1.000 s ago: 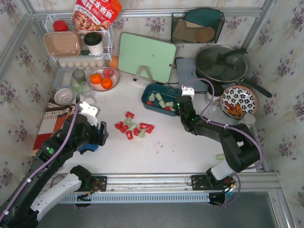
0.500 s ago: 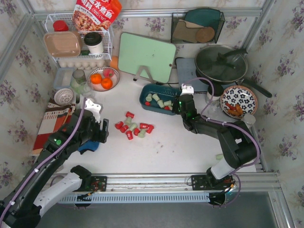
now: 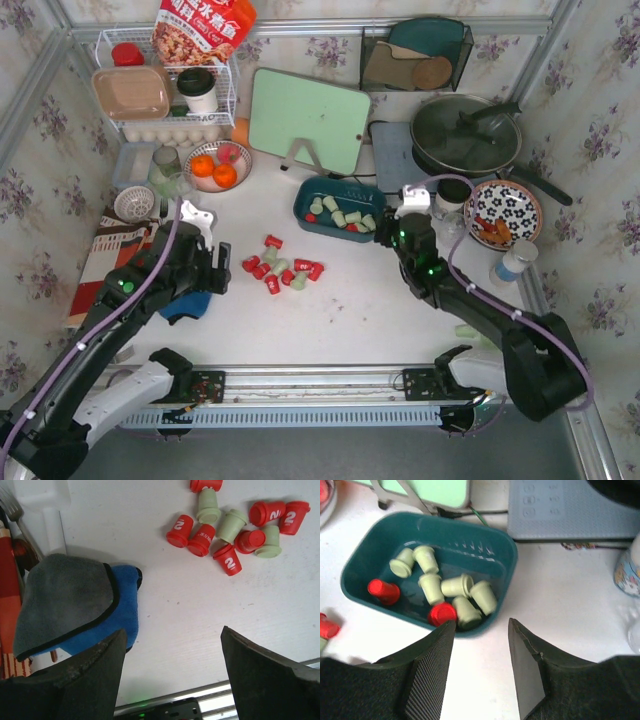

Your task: Mix the coffee capsules in the storage basket

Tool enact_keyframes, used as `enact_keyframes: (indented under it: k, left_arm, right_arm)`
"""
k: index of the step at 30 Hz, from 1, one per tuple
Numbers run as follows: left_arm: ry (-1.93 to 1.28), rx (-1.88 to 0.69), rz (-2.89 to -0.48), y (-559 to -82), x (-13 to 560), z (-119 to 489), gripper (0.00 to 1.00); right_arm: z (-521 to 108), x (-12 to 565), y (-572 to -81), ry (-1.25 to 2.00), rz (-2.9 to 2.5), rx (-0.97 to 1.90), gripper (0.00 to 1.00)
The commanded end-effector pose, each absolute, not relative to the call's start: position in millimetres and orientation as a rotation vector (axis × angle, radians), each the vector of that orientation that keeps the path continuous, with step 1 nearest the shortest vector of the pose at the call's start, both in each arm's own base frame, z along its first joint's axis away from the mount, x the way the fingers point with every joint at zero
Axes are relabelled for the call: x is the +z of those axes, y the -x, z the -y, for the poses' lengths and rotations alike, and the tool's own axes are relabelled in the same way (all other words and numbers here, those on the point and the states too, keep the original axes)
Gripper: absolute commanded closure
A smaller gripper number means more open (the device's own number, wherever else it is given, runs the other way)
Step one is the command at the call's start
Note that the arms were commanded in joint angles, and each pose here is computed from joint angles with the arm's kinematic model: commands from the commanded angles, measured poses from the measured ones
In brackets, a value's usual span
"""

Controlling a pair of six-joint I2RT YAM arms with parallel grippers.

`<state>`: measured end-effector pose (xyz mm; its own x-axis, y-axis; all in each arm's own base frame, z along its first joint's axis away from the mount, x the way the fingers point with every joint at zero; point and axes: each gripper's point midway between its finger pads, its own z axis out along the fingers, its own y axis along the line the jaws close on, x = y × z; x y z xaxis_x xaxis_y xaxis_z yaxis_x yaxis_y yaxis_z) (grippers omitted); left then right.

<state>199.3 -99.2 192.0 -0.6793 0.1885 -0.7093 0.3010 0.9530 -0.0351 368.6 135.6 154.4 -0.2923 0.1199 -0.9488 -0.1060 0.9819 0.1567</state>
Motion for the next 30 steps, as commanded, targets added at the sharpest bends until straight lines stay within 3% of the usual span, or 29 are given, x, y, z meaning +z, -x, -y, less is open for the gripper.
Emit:
enact_keyframes:
  k: [1, 9, 18, 22, 23, 24, 30]
  left_arm:
    - [-0.196, -0.217, -2.373, -202.1, 197.4, 102.6, 0.22]
    - [-0.059, -0.280, -2.472, -210.8, 153.7, 141.1, 0.27]
    - [-0.102, -0.116, -2.477, -222.3, 97.4, 202.9, 0.27]
    - [-0.052, -0.108, -2.500, -227.0, 72.7, 220.2, 0.27]
    - [-0.035, -0.097, -2.514, -227.4, 65.0, 222.3, 0.27]
    - [-0.019, -0.097, -2.517, -228.5, 60.7, 224.6, 0.28]
    - [0.074, -0.048, -2.542, -230.6, 38.8, 226.8, 0.29]
  right_arm:
    - [-117.6, 149.5, -348.5, -0.059, -1.813, 0.201, 0.47]
    - [-104.5, 157.4, -333.9, -0.127, -1.722, 0.223, 0.48]
    - [-104.4, 164.8, -330.2, -0.138, -1.697, 0.249, 0.47]
    - [-102.2, 169.0, -327.6, -0.147, -1.680, 0.252, 0.35]
    - [-101.0, 169.8, -327.1, -0.152, -1.675, 0.250, 0.26]
    - [-100.1, 170.4, -326.7, -0.155, -1.671, 0.249, 0.04]
    - [-100.2, 172.6, -326.0, -0.163, -1.660, 0.258, 0.00]
